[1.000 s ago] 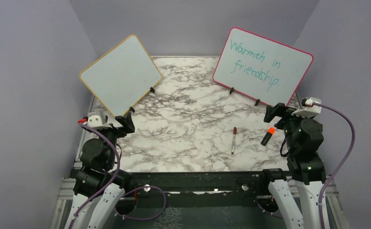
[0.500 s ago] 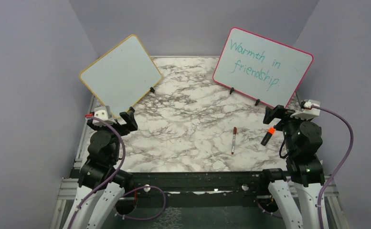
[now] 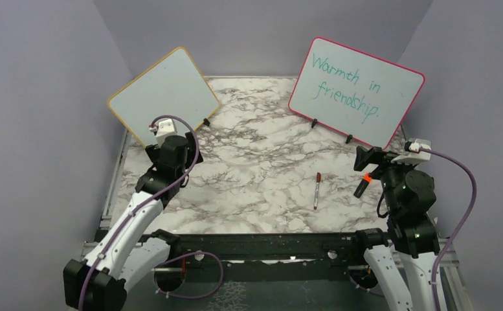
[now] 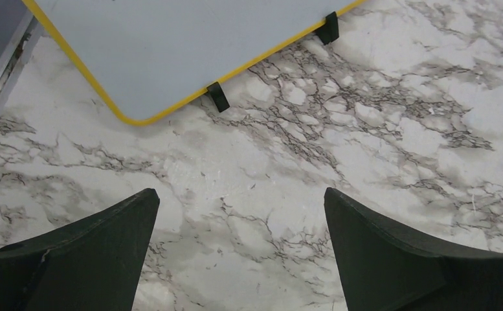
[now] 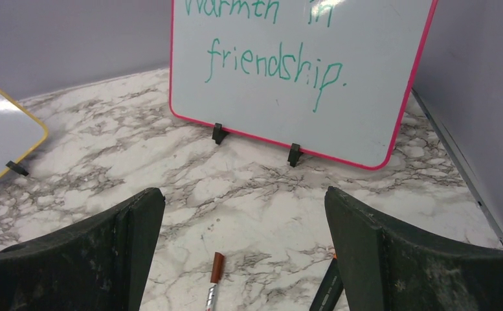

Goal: Write a sentence on the whiteboard
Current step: Move the whiteboard to the center of the board.

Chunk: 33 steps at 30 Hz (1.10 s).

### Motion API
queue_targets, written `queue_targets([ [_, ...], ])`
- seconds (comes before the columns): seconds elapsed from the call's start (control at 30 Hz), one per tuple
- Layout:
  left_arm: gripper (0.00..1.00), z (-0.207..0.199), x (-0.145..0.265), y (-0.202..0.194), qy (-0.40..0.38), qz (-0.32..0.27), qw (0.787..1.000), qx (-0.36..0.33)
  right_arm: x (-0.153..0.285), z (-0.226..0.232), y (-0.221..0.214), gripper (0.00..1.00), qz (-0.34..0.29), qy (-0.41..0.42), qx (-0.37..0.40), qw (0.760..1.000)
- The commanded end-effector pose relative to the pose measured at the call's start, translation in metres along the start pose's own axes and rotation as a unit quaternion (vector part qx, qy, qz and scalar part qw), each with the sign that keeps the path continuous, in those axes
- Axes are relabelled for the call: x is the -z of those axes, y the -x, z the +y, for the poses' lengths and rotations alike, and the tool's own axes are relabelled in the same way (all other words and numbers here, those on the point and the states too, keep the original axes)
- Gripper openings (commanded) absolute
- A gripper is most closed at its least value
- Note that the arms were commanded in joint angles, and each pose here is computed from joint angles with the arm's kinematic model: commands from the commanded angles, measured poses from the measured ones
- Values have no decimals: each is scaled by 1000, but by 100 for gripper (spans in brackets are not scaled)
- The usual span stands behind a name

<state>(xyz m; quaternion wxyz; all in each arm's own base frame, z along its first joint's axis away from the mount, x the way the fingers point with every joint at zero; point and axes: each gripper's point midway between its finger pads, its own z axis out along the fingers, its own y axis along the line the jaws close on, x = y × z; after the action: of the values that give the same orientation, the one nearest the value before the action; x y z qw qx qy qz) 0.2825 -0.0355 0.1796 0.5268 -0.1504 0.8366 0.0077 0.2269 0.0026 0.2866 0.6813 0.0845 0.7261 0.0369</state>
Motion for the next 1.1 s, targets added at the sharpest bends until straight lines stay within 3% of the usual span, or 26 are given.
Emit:
queue_targets([
  [0.0,99,-5,-22,3,44,6,998,48,1,7,4,100,-14,20,5,1000],
  [0.13,98,0,-46,-13,89,30,992,79,1,9,3,100,-18,24,6,1000],
  [0.4,87,21,-104,-40,155,64,975,148,1,10,2,100,-20,26,10,999],
  [0.6,76,26,-136,-45,173,70,971,150,-1,10,0,100,-19,24,12,999],
  [1.07,39,21,-178,-52,179,92,971,128,-1,9,0,100,-27,25,17,999],
])
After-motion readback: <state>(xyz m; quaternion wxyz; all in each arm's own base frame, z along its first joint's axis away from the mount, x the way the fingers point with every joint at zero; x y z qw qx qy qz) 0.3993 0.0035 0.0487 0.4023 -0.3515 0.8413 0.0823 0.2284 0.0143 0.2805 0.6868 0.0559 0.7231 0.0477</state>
